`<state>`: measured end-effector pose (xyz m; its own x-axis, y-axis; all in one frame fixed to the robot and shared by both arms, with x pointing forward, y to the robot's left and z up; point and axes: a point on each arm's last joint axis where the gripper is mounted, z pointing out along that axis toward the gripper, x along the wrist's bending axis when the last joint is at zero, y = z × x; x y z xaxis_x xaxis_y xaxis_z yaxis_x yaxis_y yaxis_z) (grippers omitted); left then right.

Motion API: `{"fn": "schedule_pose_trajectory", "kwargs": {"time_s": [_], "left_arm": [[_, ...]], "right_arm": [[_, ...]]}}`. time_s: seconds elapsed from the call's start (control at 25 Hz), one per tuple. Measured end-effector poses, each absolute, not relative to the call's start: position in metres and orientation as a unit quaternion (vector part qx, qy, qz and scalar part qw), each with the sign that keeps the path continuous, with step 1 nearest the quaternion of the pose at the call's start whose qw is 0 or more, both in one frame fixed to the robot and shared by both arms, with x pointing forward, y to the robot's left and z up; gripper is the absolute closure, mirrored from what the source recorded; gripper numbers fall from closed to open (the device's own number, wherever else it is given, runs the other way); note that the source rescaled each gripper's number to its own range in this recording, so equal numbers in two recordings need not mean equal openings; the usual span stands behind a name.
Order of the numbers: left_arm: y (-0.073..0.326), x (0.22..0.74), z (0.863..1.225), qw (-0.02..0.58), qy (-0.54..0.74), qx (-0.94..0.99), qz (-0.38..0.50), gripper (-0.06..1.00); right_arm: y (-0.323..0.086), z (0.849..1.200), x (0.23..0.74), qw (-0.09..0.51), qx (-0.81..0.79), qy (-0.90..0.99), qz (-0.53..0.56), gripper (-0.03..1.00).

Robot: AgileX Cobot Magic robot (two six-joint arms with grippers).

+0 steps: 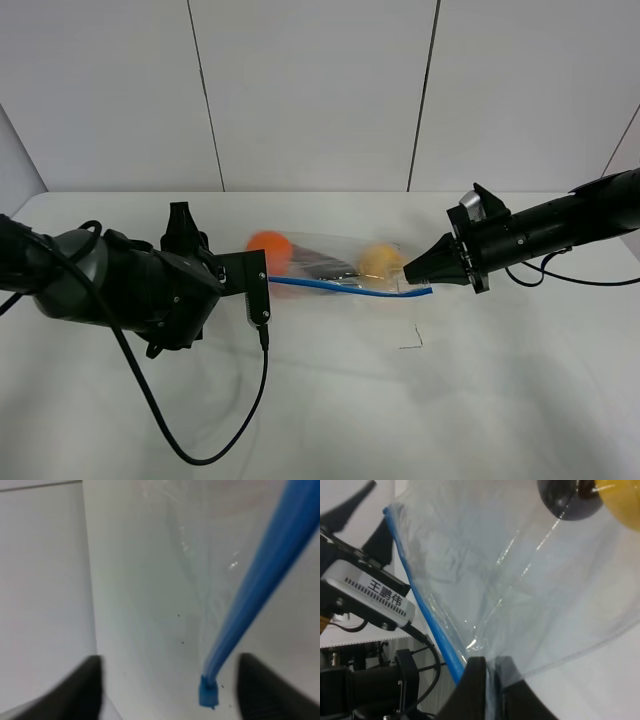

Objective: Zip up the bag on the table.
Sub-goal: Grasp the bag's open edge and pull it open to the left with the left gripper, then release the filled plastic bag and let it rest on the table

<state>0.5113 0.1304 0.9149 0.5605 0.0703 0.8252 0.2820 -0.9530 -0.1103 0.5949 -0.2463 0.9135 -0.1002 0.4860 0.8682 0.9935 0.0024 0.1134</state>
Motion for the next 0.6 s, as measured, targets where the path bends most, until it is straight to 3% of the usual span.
{"fn": "schedule_pose_trajectory", "kwargs": {"time_s": [0.16,0.6], "left_arm": [[0.1302,0.5127,0.9164,0.104,-0.116,-0.869,-0.469,0.19],[0.1314,0.5136,0.9184,0.106,-0.126,-0.861,-0.48,0.14]], "right_arm": [[-0.2464,0.9134,0.5949,0.323,-0.588,-0.63,-0.392,0.97],[-0.2464,0.9134,0.5949,0.323,-0.588,-0.63,-0.392,0.97]]}}
